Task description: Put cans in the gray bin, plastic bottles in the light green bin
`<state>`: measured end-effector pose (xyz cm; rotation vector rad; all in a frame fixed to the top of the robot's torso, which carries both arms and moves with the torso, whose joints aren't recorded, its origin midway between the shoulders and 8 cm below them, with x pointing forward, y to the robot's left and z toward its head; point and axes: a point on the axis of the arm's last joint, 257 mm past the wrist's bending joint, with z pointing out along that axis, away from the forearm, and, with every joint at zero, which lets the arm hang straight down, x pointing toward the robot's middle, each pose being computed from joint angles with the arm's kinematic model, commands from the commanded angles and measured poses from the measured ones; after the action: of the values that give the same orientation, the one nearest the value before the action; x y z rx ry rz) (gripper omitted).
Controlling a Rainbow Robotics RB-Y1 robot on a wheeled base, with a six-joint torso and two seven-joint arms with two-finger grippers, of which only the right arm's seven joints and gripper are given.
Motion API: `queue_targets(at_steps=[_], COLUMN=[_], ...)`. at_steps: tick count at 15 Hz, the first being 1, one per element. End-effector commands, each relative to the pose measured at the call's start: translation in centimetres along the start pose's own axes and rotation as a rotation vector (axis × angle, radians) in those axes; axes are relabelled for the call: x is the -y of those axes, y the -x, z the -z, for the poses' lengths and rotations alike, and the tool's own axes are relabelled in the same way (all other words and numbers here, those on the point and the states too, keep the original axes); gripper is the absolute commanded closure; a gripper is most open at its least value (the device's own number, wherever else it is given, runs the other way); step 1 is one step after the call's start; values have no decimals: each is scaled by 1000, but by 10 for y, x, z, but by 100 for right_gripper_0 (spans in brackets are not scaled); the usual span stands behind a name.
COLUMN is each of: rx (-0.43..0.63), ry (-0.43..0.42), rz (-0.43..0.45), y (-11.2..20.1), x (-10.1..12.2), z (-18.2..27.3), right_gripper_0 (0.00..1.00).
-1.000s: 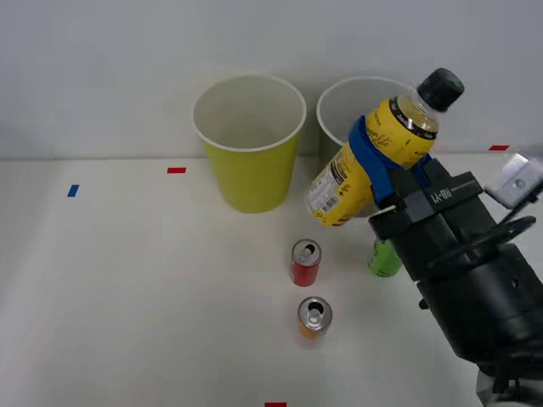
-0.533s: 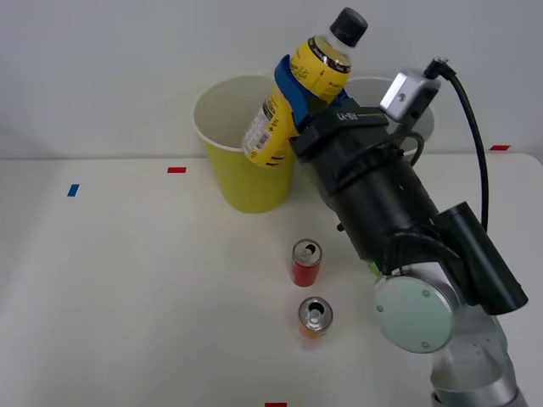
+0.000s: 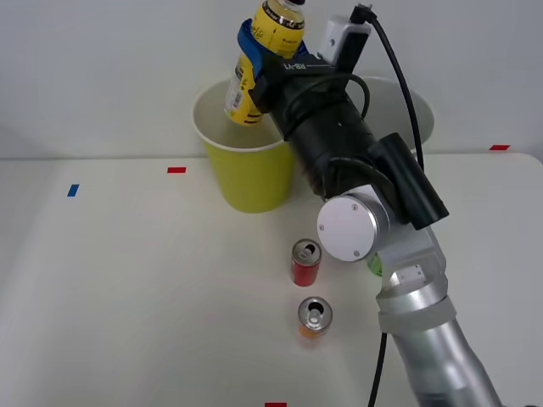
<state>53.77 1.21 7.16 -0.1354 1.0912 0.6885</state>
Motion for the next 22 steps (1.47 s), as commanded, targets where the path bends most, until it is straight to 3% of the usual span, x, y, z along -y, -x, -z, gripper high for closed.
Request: queue_targets(at_steps=[1, 6, 16, 17, 18, 19, 20, 22], rx=[-23, -71, -64, -66, -67, -71, -74, -77], ry=[-23, -23, -12, -10, -5, 1, 7, 12], rz=[71, 84, 82, 96, 109, 114, 116, 117], y=[-7, -26, -23, -24, -25, -26, -29, -30], x=[19, 24, 19, 18, 15, 12, 9, 7], z=[-24, -49, -55, -55, -55, -55, -55, -55], right_gripper_0=[100, 100, 99, 73, 33, 10, 0, 0])
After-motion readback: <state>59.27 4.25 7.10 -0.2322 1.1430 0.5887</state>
